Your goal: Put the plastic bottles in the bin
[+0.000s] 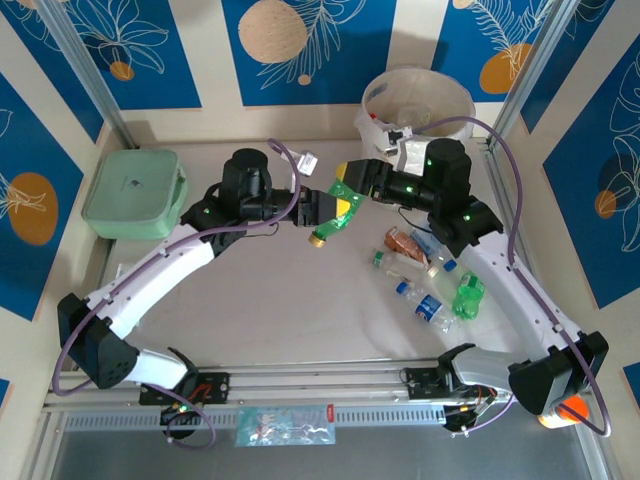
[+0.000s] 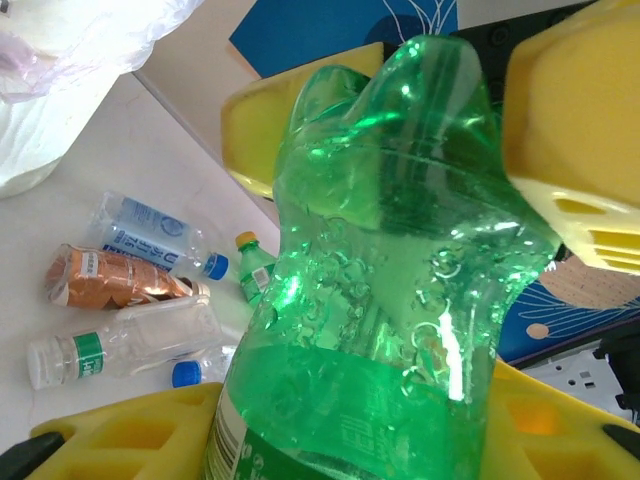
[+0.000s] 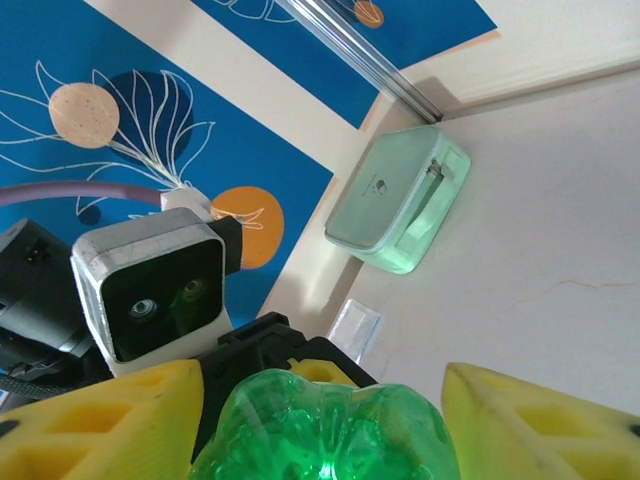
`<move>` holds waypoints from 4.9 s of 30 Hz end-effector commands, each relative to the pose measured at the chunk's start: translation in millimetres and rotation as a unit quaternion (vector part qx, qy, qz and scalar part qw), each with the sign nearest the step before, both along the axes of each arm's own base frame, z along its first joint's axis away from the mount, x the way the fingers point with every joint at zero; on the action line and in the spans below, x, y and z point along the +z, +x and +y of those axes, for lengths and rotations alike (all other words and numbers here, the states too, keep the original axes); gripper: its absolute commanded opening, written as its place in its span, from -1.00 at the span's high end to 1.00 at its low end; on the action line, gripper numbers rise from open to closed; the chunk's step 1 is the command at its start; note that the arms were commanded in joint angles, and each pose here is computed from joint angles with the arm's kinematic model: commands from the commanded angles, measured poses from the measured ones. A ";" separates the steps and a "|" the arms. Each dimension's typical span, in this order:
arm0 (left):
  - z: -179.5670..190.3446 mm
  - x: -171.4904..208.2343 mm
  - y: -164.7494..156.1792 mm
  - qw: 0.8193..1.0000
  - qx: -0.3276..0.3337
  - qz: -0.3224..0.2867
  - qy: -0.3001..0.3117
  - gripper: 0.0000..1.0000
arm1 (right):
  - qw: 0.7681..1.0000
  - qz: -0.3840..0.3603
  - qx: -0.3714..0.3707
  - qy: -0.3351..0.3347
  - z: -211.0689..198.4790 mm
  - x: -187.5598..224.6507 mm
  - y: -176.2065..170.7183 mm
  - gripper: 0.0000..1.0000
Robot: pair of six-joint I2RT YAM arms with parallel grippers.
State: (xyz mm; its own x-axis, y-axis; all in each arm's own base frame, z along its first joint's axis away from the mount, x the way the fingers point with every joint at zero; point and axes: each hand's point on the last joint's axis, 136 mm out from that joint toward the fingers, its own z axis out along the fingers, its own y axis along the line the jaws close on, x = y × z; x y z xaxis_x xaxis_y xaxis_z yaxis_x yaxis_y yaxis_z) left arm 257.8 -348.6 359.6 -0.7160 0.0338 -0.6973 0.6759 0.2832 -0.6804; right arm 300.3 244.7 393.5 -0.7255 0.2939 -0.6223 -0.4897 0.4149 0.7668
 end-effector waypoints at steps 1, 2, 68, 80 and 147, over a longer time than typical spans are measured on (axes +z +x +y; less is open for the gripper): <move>-2.1 15.6 -11.8 0.999 -0.021 -0.015 -0.020 0.04 | 1.000 -0.006 0.005 0.012 -1.9 4.9 -8.8 -0.08; -2.4 15.6 -12.2 0.999 -0.022 -0.015 -0.020 0.04 | 1.000 -0.007 0.005 0.014 -2.7 5.4 -9.8 -0.05; 87.7 -6.6 3.7 0.960 0.166 -0.145 0.171 -0.92 | 0.901 0.012 -0.329 -0.282 -175.9 -49.9 257.6 -0.57; 77.4 -32.4 4.5 0.968 0.153 -0.114 0.163 -0.94 | 0.889 -0.059 -0.351 -0.289 -171.0 17.1 203.0 -0.78; 114.9 -62.6 2.6 0.974 0.208 -0.006 0.093 -0.95 | 0.463 0.688 -0.559 -0.025 -223.0 -341.3 -117.7 -0.91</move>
